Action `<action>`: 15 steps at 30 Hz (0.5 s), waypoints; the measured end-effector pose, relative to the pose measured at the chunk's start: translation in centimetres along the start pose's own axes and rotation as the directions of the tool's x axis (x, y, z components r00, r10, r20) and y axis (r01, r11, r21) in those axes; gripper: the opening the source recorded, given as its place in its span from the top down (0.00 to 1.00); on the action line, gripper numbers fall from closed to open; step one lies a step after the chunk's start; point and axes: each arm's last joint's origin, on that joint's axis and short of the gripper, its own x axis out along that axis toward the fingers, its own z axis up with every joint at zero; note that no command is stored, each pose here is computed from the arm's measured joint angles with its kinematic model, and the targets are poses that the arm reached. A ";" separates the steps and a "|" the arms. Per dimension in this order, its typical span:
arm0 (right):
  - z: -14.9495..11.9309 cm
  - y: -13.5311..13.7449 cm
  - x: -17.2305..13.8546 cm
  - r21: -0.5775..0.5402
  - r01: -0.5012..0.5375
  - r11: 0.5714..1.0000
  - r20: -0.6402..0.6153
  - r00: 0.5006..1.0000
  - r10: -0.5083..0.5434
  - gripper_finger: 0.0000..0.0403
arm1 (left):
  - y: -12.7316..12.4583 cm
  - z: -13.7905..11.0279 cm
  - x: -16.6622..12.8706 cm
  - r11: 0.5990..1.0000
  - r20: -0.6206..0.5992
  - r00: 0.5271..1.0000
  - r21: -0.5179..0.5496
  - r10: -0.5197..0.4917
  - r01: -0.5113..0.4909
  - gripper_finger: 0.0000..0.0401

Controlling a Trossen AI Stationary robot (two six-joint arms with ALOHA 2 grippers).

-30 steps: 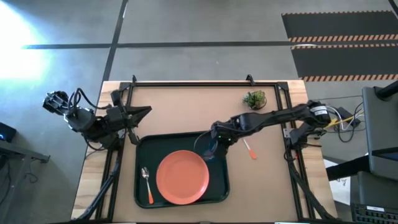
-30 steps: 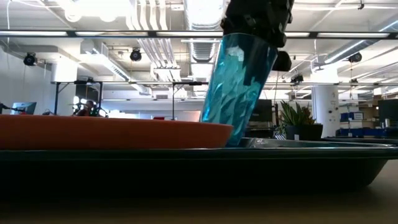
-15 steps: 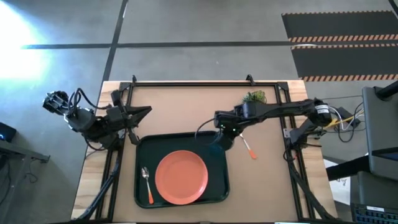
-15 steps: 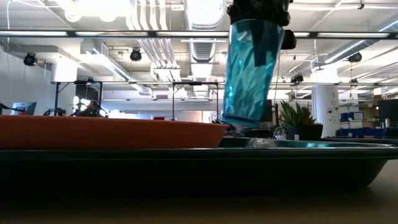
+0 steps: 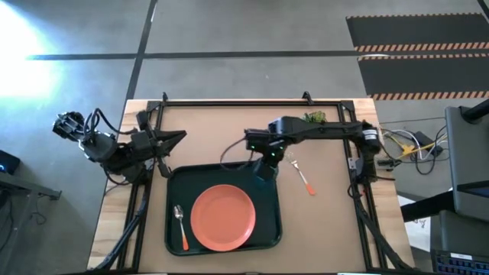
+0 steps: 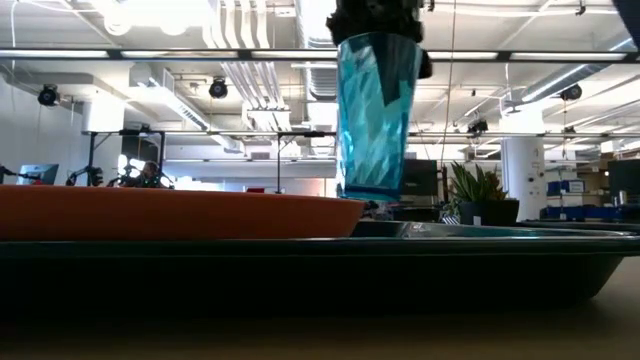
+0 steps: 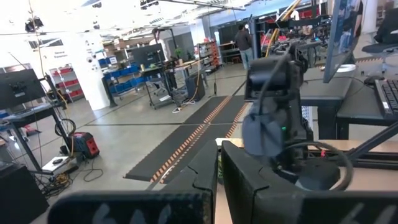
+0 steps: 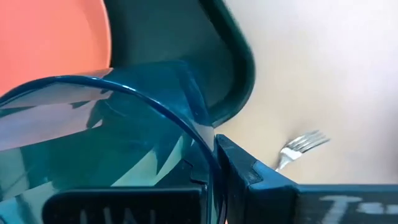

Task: Pick and place plate/cup/fork/spoon on tray
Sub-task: Put the blue transparent cup on the dark green tray

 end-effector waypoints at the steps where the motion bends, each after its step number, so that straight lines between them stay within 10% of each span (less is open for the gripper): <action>1: 0.5 0.0 -0.1 -0.010 0.005 1.000 -0.003 1.000 -0.005 0.98 | 0.0 0.0 0.0 1.000 -0.001 1.000 0.001 0.000 0.000 0.99; 15: 3.3 0.2 1.8 -0.043 0.020 0.999 -0.119 0.993 -0.025 0.98 | 0.6 -0.6 -0.4 1.000 0.003 1.000 -0.011 0.001 -0.001 0.99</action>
